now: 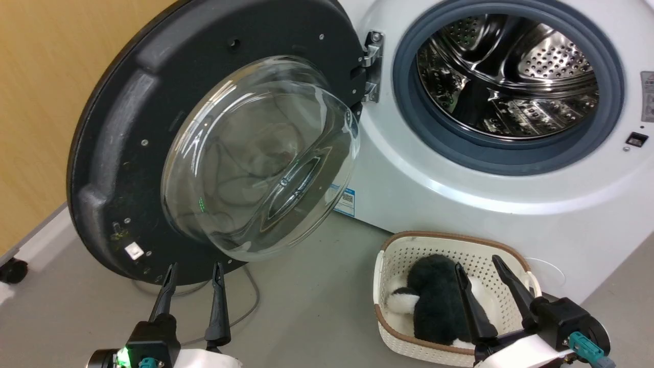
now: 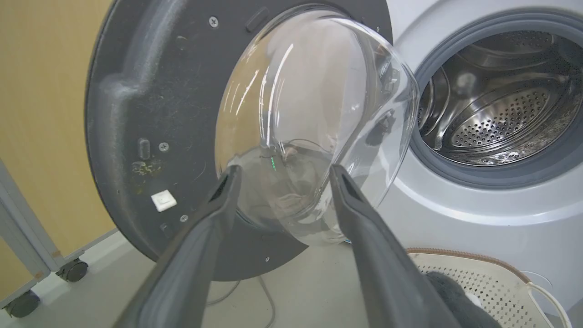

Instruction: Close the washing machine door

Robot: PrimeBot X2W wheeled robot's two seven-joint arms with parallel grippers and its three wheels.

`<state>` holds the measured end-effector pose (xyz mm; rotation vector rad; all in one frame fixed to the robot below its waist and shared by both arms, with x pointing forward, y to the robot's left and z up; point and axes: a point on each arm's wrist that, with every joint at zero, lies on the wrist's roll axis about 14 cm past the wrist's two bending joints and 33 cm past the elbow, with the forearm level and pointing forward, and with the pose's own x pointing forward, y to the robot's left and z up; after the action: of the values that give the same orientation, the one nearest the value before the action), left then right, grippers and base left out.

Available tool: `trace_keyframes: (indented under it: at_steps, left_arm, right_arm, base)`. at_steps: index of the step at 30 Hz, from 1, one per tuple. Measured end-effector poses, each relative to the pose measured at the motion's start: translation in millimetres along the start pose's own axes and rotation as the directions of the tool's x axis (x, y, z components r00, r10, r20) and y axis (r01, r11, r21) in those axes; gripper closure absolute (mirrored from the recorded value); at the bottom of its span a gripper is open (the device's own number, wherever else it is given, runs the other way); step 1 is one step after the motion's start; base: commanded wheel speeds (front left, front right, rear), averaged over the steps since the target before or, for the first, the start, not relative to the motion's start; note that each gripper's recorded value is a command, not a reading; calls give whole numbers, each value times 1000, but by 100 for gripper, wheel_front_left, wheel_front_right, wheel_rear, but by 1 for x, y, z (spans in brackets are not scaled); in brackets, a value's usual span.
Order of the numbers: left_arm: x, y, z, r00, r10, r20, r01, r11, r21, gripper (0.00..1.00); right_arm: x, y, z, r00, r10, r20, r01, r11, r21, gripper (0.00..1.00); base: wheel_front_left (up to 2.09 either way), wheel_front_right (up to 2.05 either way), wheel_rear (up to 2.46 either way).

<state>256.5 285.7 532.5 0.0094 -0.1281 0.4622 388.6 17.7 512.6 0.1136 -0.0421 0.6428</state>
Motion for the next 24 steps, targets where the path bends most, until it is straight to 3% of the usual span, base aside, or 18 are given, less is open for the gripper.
trace_keyframes:
  at_steps: [24]
  left_arm:
    - [-22, 35, 8, 990, 133, 40, -133, 991, -1, 0]
  right_arm:
    - [23, 41, -4, 991, 129, 25, -130, 990, 46, 0]
  base:
    - [0, 0, 0]
